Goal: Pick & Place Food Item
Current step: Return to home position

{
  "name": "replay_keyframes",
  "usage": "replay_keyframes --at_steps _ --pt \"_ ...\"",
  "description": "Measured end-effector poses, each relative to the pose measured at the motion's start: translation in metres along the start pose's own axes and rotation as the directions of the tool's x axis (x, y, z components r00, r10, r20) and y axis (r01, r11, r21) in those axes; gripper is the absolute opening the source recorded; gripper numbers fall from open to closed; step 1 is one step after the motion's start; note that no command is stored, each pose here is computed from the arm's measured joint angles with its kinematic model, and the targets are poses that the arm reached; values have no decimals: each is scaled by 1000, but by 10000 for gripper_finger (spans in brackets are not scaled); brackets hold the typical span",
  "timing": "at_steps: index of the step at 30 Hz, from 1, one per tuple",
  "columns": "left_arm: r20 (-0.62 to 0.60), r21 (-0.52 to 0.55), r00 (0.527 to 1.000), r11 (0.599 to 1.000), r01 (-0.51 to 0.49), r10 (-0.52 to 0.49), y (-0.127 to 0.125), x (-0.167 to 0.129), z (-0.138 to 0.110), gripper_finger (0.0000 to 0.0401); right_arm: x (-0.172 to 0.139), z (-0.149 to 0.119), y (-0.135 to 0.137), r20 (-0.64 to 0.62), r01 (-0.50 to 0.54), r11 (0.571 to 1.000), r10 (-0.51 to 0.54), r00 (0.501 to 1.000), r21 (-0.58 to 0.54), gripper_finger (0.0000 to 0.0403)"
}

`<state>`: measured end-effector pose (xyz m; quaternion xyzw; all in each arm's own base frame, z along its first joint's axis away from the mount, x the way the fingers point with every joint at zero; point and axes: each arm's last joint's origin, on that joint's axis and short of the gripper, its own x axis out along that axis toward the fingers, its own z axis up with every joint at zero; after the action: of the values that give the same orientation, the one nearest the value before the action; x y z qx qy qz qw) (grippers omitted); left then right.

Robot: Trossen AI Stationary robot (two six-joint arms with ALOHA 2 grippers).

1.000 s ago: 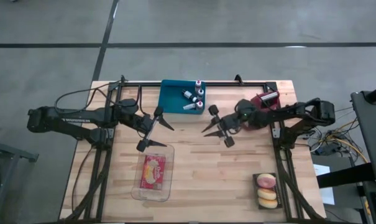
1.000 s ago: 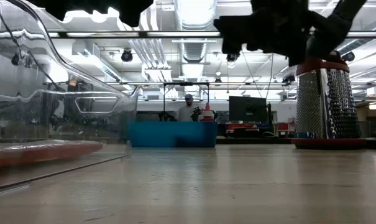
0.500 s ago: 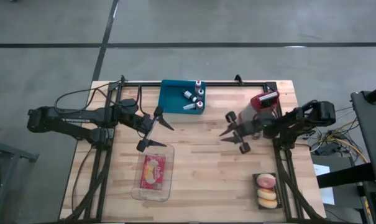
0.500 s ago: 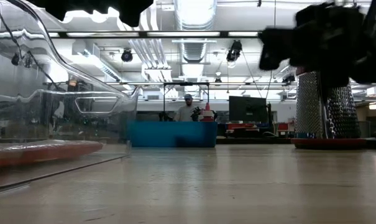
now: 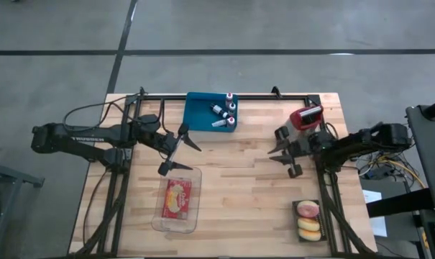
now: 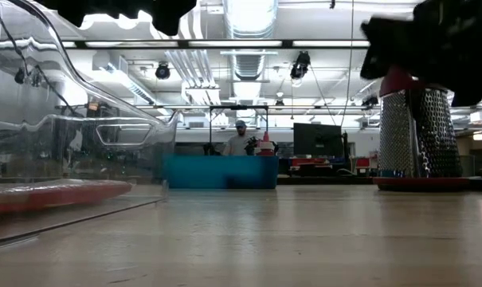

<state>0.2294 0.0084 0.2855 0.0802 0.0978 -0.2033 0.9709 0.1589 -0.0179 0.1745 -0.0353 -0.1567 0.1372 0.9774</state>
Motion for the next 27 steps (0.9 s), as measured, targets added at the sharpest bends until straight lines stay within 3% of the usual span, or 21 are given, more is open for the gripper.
replay_keyframes --at_steps 6,12,16,22,27 --pt "-4 -2 1000 1000 1 -1 0 0 0 339 -5 11 7 -16 -135 990 136 991 48 78" --pt "-4 -2 1000 1000 1 -1 0 0 0 339 -13 21 11 -31 -134 990 136 990 50 86" --pt "-4 -2 1000 1000 1 -1 0 0 0 339 -19 15 14 -127 -127 988 137 982 84 89" --pt "-4 -2 1000 1000 1 -1 0 0 0 339 -26 19 18 -142 -151 989 149 979 -1 81" --pt "-4 -2 1000 1000 1 -1 0 0 0 339 -32 20 22 -162 -165 986 162 973 -9 73"
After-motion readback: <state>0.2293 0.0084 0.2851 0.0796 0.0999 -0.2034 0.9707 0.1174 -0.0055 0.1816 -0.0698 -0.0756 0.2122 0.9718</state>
